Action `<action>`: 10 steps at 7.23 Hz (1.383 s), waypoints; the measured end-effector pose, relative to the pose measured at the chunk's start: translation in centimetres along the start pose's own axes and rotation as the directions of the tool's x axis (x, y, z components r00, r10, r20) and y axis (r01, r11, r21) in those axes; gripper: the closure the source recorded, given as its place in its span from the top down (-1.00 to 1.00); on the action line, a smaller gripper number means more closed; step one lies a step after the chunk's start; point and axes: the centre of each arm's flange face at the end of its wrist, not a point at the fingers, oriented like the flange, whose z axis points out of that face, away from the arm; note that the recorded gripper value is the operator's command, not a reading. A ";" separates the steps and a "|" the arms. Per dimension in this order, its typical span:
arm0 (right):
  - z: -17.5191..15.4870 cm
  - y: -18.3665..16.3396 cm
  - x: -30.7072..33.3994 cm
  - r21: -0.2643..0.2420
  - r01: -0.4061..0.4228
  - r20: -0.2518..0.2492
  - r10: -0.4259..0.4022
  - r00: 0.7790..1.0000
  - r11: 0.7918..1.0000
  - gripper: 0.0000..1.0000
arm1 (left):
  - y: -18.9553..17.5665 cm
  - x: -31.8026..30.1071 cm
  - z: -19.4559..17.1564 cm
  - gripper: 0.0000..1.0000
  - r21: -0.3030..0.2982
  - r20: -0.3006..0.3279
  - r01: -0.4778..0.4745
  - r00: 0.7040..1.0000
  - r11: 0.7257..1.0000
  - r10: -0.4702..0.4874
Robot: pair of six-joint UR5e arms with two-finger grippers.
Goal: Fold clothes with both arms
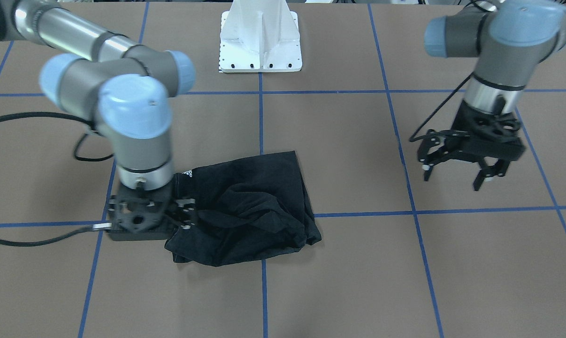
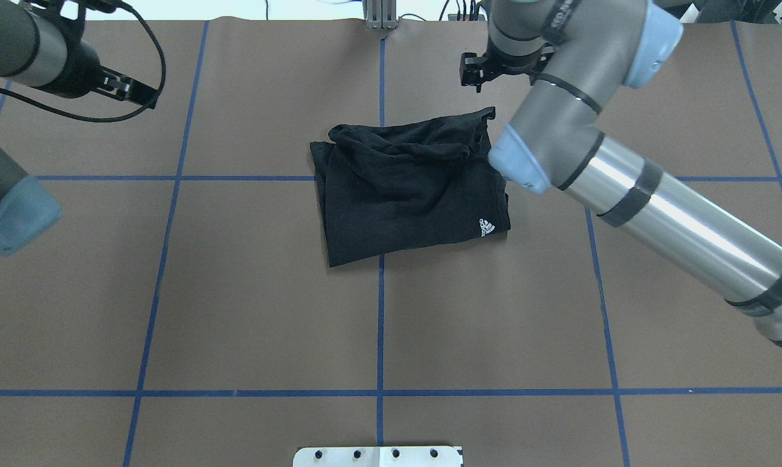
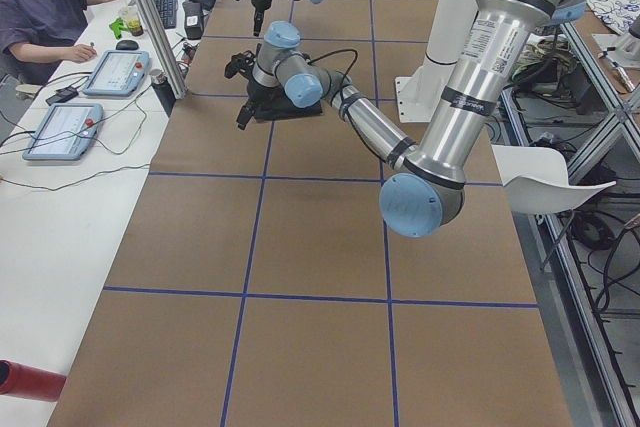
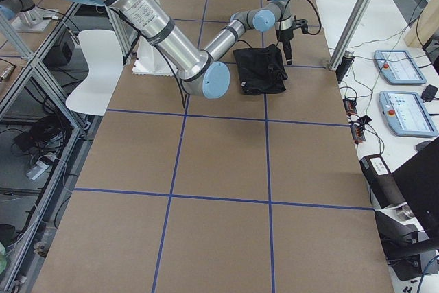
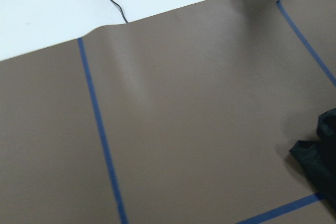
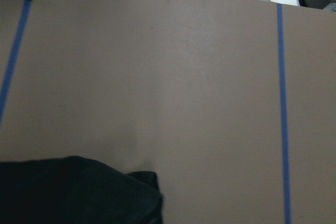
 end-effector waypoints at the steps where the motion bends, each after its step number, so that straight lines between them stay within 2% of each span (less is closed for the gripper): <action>1: 0.2 0.3 6.7 -0.048 0.053 0.025 -0.052 0.998 0.997 1.00 | 0.8 -4.9 -0.2 1.00 -0.082 0.051 0.073 0.996 0.994 -0.069; 2: 0.9 1.0 14.0 -0.103 0.097 0.058 -0.091 0.994 0.990 1.00 | 1.7 -10.5 -0.5 1.00 -0.138 0.107 0.116 0.989 0.984 -0.101; 3: 2.5 2.6 21.3 -0.163 0.126 0.090 -0.112 0.990 0.979 1.00 | 3.3 -15.8 -0.7 1.00 -0.185 0.139 0.117 0.986 0.976 -0.092; 4: 4.1 5.0 28.3 -0.212 0.140 0.104 -0.120 0.987 0.967 1.00 | 5.1 -20.3 -0.4 1.00 -0.237 0.134 0.127 0.986 0.963 -0.097; 6: 5.2 9.3 40.3 -0.260 0.160 0.108 -0.136 0.985 0.952 1.00 | 10.3 -28.7 -0.2 1.00 -0.318 0.089 0.085 0.994 0.944 -0.059; 7: 5.3 11.5 45.2 -0.279 0.132 0.106 -0.106 0.989 0.951 1.00 | 12.8 -32.7 -1.2 1.00 -0.330 0.085 0.076 0.995 0.941 -0.050; 8: 5.6 13.7 49.2 -0.298 0.083 0.114 -0.050 0.992 0.951 1.00 | 15.2 -35.8 -1.9 1.00 -0.341 0.084 0.104 0.993 0.934 -0.080; 10: 5.8 17.4 54.4 -0.325 -0.010 0.125 0.054 0.991 0.946 1.00 | 20.2 -39.1 -1.5 1.00 -0.374 0.030 0.174 0.984 0.911 -0.175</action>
